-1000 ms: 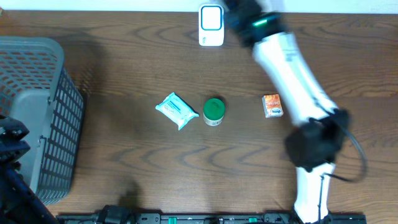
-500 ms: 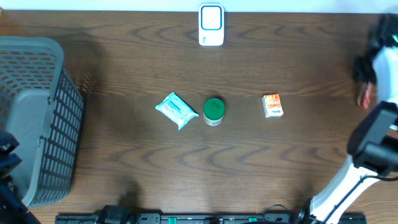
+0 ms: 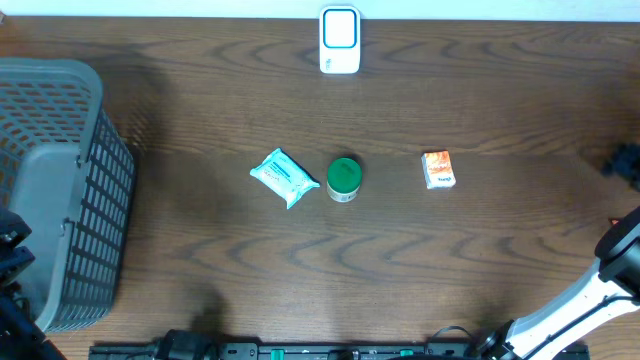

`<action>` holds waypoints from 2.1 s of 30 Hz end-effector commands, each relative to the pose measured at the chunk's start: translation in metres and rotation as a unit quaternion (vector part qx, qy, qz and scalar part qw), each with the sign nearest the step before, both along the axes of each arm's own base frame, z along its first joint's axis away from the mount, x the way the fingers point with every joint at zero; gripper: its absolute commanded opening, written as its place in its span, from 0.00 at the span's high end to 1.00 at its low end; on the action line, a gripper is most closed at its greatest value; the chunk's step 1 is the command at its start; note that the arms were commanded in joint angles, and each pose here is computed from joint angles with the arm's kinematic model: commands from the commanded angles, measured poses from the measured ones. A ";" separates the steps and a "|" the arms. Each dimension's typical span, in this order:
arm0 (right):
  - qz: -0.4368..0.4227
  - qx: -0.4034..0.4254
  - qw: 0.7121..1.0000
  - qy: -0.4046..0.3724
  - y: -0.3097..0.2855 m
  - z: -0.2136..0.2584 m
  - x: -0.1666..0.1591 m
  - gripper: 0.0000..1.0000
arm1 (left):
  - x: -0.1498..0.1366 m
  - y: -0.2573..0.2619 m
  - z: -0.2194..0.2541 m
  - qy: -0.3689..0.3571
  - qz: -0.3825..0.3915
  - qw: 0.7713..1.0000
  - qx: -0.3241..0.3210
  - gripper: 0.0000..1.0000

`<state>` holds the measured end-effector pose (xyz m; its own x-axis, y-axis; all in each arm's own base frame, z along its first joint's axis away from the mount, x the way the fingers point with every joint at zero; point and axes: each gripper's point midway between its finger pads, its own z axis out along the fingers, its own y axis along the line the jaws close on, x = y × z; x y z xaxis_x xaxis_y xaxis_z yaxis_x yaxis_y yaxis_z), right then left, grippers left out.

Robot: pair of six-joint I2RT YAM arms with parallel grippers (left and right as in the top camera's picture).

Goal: Scan the item barcode
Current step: 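Carry the snack bar to the right table edge and release it, then reach right gripper down to the orange box and grasp it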

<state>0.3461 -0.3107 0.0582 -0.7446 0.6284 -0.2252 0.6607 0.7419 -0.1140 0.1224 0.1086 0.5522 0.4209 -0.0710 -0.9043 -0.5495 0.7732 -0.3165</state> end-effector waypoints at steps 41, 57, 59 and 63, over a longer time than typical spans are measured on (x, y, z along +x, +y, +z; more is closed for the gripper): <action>0.202 0.249 0.947 0.003 0.368 -0.067 -0.010 0.99 | -0.007 0.002 0.001 -0.011 0.002 1.000 -0.005 0.17; 0.305 0.366 0.872 -0.115 0.467 0.005 0.024 0.78 | -0.012 0.003 0.001 -0.015 0.002 1.000 -0.006 0.17; 0.310 0.355 0.873 -0.131 0.465 0.026 0.027 0.35 | -0.012 0.003 0.001 -0.014 0.002 1.000 -0.006 0.17; 0.295 0.288 0.893 -0.181 0.445 0.066 0.040 0.01 | -0.012 0.003 0.000 -0.012 0.002 1.000 -0.005 0.17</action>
<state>0.3657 0.1420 0.0731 -0.9729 0.1887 -0.1332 0.0816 0.8203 0.5661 0.1160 0.1098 0.5523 0.4293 -0.0726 -0.9002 -0.5468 0.7724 -0.3230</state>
